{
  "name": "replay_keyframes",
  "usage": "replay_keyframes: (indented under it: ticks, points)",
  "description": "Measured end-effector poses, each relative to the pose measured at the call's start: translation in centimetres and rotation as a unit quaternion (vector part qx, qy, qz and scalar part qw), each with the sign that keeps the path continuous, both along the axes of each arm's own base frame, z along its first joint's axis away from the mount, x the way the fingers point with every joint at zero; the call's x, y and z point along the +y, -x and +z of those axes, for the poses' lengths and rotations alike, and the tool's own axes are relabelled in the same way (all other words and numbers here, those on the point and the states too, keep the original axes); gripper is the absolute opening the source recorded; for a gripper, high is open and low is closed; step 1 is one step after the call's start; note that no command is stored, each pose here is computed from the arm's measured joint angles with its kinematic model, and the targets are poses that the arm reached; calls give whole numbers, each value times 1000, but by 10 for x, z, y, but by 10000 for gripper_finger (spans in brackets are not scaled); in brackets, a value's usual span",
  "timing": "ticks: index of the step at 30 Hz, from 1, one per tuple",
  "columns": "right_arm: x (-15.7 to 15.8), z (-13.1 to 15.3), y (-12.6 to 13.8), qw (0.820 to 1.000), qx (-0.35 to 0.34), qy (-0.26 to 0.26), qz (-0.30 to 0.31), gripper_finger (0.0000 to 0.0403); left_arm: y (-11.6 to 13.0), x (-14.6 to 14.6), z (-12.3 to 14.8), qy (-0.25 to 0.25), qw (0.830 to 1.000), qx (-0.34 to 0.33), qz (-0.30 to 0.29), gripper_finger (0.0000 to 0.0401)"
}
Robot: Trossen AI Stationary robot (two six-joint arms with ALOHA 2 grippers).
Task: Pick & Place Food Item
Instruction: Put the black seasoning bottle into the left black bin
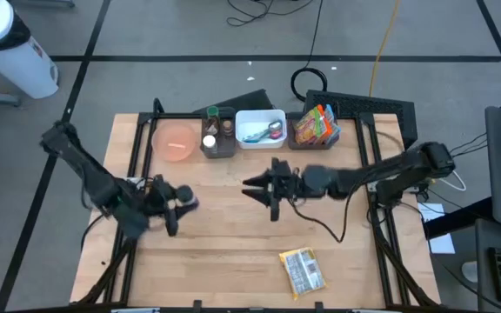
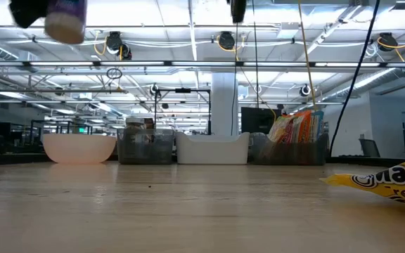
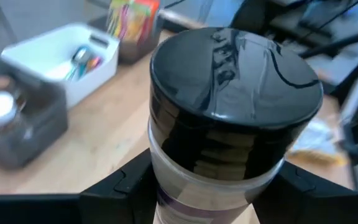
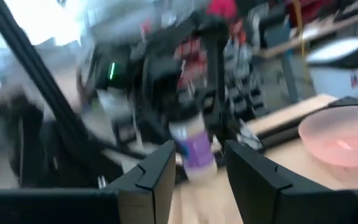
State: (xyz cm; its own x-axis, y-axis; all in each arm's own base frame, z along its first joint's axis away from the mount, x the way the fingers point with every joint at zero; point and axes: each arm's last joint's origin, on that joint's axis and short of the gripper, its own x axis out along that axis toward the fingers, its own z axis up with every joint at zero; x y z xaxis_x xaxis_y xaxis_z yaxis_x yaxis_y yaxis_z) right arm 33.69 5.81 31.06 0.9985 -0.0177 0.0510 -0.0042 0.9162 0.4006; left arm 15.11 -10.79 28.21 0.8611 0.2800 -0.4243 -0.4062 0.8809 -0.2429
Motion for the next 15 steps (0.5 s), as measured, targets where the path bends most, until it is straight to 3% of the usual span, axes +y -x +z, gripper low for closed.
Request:
replay_keyframes:
  ticks: [4,7,15]
  points:
    - [-12,55,-2,994,96,50,25,130,-2,20,27,7,997,-55,-45,211]
    - [-16,79,1,989,125,70,44,130,-9,33,43,7,993,-104,-62,211]
    - [-31,82,1,986,124,85,72,130,-44,60,60,25,977,-203,-54,211]
